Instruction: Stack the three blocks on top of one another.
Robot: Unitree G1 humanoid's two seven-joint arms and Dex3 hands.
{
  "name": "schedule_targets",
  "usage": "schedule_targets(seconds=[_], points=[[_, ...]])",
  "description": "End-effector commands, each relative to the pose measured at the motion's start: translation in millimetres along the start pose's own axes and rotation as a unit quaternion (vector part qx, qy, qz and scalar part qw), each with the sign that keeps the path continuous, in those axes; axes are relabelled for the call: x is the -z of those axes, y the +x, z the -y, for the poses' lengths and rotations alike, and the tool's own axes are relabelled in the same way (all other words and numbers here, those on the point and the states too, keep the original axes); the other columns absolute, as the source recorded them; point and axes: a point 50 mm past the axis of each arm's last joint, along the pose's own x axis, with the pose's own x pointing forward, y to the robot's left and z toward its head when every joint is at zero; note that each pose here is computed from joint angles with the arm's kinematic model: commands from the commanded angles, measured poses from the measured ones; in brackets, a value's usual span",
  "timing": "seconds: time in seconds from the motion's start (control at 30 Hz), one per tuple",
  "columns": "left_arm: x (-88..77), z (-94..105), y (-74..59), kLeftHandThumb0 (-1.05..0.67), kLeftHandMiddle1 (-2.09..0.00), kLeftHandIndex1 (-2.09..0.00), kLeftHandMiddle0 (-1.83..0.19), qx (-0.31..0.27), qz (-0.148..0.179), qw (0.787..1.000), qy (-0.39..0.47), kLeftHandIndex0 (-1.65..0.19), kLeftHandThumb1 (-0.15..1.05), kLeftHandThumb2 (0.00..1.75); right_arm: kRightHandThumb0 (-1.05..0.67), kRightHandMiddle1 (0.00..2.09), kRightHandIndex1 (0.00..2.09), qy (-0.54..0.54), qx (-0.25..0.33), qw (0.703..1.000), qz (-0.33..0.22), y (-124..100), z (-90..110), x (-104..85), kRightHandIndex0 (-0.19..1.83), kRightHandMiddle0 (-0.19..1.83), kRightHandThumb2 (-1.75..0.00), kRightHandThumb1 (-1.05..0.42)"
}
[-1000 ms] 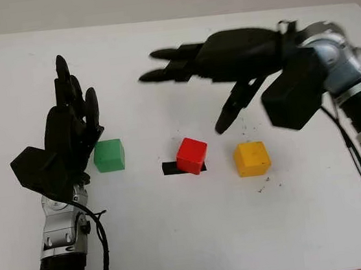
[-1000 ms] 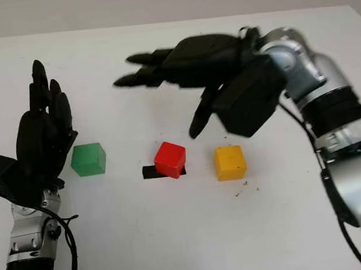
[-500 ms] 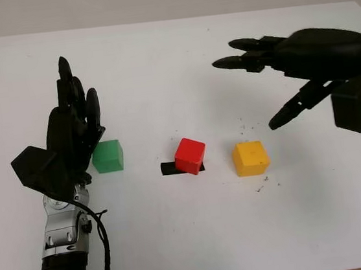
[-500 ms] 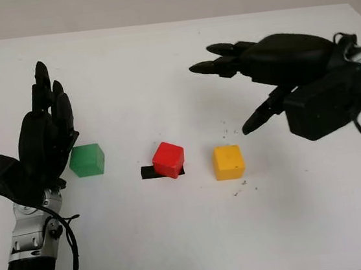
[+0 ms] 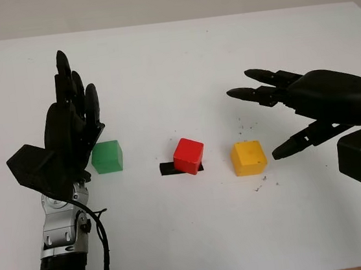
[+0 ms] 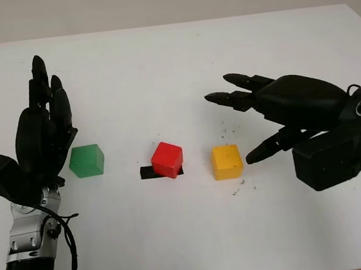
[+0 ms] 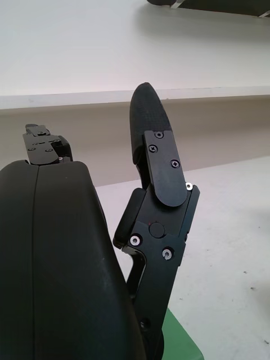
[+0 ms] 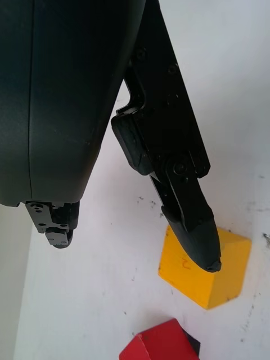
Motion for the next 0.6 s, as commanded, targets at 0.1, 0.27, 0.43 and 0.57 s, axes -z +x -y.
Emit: schedule_targets(seconds=[0.1, 0.27, 0.43, 0.57], points=[[-1.6, -4.8, -3.3, -0.7, 0.0, 0.0, 0.19, -0.006, -0.001, 1.0, 0.007, 0.19, 1.05, 0.54, -0.84, 0.06, 0.05, 0.041, 0.022, 0.999, 0.018, -1, -13, -7.3, -0.11, 0.11, -0.04, -0.97], [-2.2, -6.5, -2.6, -0.71, 0.0, 0.0, 0.19, -0.004, -0.002, 1.0, 0.013, 0.19, 1.05, 0.53, -0.85, 0.07, 0.06, 0.051, 0.02, 0.998, 0.019, 1, -24, -8.2, -0.1, 0.13, -0.04, -0.94], [-1.5, -6.9, -2.7, -0.71, 0.0, 0.0, 0.19, 0.002, -0.002, 1.0, 0.022, 0.19, 1.05, 0.55, -0.85, 0.08, 0.05, 0.062, 0.005, 0.998, 0.012, 1, -30, -8.5, -0.11, 0.15, -0.05, -0.94], [-0.7, -5.6, -3.4, -0.69, 0.0, 0.0, 0.19, 0.005, -0.004, 1.0, 0.009, 0.19, 1.05, 0.55, -0.86, 0.09, 0.05, 0.058, -0.001, 0.998, 0.015, 2, -35, -9.6, -0.1, 0.19, -0.06, -0.96]])
